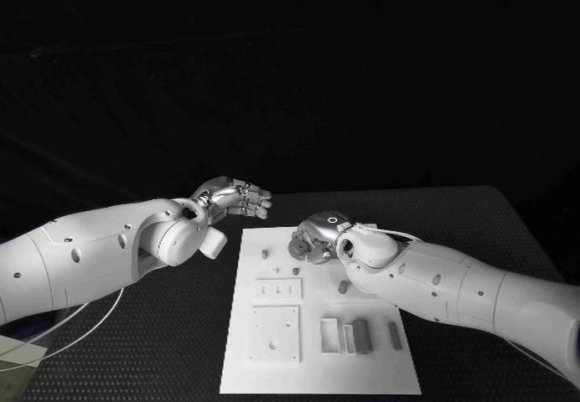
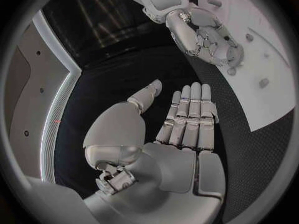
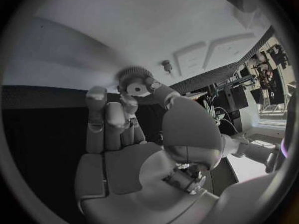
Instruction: Assemble the parts on the task board
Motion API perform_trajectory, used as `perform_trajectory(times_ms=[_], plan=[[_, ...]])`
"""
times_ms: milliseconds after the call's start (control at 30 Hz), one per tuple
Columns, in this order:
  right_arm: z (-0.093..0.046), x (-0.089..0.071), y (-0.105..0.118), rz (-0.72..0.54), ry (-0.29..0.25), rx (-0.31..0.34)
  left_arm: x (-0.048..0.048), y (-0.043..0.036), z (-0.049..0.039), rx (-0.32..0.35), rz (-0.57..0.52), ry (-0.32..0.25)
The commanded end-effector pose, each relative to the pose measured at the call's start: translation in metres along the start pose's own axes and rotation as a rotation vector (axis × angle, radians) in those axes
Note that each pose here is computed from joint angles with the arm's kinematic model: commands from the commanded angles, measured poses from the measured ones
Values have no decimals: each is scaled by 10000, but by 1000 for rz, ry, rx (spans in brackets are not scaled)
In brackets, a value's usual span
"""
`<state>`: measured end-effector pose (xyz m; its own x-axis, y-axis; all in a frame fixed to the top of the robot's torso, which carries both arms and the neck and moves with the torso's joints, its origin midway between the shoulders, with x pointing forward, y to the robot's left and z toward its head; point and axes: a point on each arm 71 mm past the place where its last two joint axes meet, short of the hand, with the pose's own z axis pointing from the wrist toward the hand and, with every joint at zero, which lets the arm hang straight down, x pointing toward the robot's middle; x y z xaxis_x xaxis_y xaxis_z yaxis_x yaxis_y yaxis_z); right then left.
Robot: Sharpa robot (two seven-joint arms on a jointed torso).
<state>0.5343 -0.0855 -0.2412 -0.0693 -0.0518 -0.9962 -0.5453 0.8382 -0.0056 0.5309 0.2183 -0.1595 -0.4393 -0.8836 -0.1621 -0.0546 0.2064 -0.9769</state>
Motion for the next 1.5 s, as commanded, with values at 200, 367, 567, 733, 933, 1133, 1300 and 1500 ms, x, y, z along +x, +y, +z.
perform_trajectory(times_ms=[200, 367, 567, 733, 933, 1133, 1300, 1500], plan=[[8, 16, 53, 3, 8, -16, 16, -23, 7, 10, 2, 5], [6, 23, 37, -4, 14, -12, 10, -22, 4, 10, 2, 3], [5, 27, 26, -12, 18, -8, 12, -22, 4, 10, 2, 4], [4, 5, 46, -19, -11, -7, 12, -22, 6, 10, 2, 4], [3, -31, 59, -35, -55, 6, 13, -23, 8, 11, 2, 4], [-11, -72, 96, -40, -99, 5, 9, -22, 3, 11, 2, 3], [-27, -124, 137, -41, -139, 3, 1, -20, -1, 10, 2, 1], [-7, -128, 183, -41, -131, -3, 3, -21, -3, 11, 2, 1]])
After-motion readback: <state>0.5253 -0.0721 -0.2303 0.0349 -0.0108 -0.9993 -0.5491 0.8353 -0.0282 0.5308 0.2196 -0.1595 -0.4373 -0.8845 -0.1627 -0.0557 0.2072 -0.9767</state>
